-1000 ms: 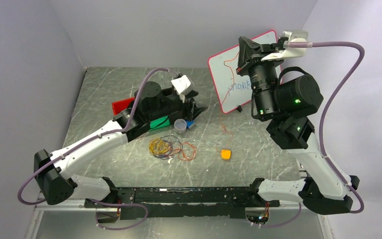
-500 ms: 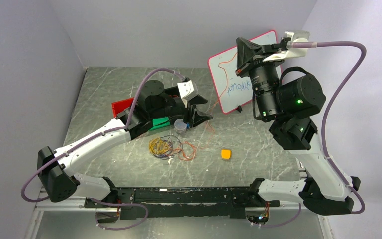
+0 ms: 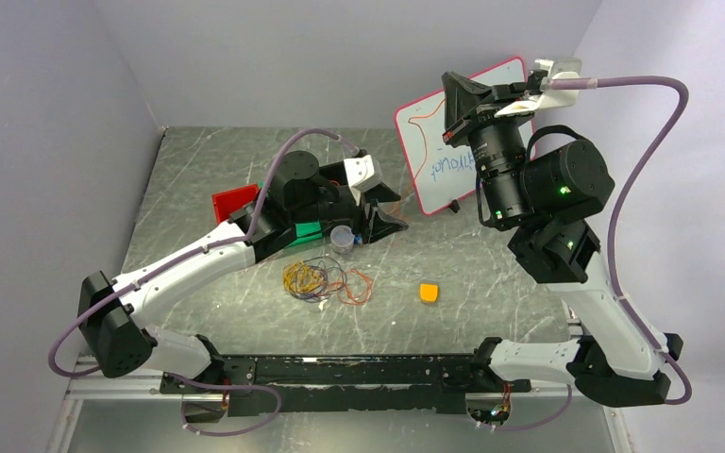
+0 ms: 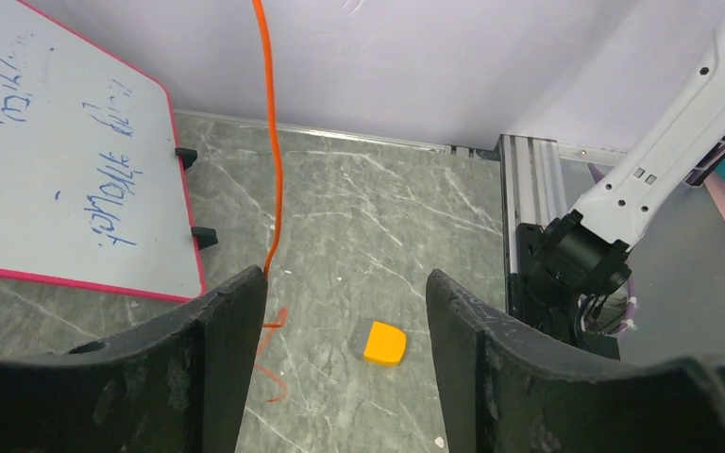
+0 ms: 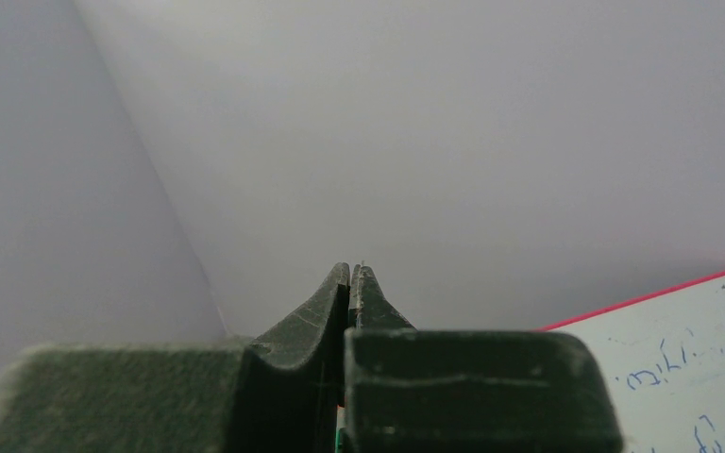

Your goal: Untangle the cables

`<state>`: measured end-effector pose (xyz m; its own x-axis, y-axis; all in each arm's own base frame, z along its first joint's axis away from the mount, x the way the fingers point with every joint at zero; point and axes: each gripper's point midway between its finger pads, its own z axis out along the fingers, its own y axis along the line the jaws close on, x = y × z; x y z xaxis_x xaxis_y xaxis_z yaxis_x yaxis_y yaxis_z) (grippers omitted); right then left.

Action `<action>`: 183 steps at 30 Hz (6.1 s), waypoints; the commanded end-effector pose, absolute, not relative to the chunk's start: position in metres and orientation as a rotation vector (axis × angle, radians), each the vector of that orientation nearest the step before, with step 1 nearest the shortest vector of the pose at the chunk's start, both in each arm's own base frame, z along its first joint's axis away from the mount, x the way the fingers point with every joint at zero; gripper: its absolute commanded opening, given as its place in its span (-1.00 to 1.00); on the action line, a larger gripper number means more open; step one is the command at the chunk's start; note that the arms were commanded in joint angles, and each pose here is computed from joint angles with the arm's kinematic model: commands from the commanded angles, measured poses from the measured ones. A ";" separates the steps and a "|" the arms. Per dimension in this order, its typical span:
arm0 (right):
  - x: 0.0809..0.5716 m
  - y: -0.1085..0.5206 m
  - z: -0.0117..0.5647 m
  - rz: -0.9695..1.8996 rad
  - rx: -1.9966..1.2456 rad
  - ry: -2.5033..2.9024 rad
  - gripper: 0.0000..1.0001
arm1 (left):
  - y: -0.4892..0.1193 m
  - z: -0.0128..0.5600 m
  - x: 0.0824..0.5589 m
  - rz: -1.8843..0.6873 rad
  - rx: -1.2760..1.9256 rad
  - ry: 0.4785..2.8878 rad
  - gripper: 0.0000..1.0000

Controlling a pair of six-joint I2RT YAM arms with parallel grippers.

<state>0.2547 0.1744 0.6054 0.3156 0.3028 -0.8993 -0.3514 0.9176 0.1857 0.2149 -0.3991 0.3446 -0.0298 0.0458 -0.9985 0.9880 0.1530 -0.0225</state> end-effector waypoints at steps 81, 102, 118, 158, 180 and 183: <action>0.269 0.239 0.298 0.501 -0.155 1.736 -0.07 | -0.293 0.390 0.400 -0.733 0.798 1.614 -0.86; 0.269 0.231 0.283 0.466 -0.131 1.764 -0.07 | -0.298 0.327 0.432 -0.679 0.806 1.708 -0.86; 0.272 0.231 0.276 0.437 -0.141 1.777 -0.05 | -0.294 0.272 0.425 -0.696 0.820 1.815 -0.86; 0.263 0.208 0.265 0.403 -0.078 1.795 -0.04 | -0.279 0.109 0.480 -0.485 0.583 2.215 -0.86; 0.262 0.207 0.260 0.397 -0.081 1.817 -0.03 | -0.267 0.025 0.493 -0.378 0.534 2.420 -0.86; 0.262 0.209 0.259 0.401 -0.084 1.820 -0.03 | -0.266 0.031 0.491 -0.380 0.532 2.409 -0.86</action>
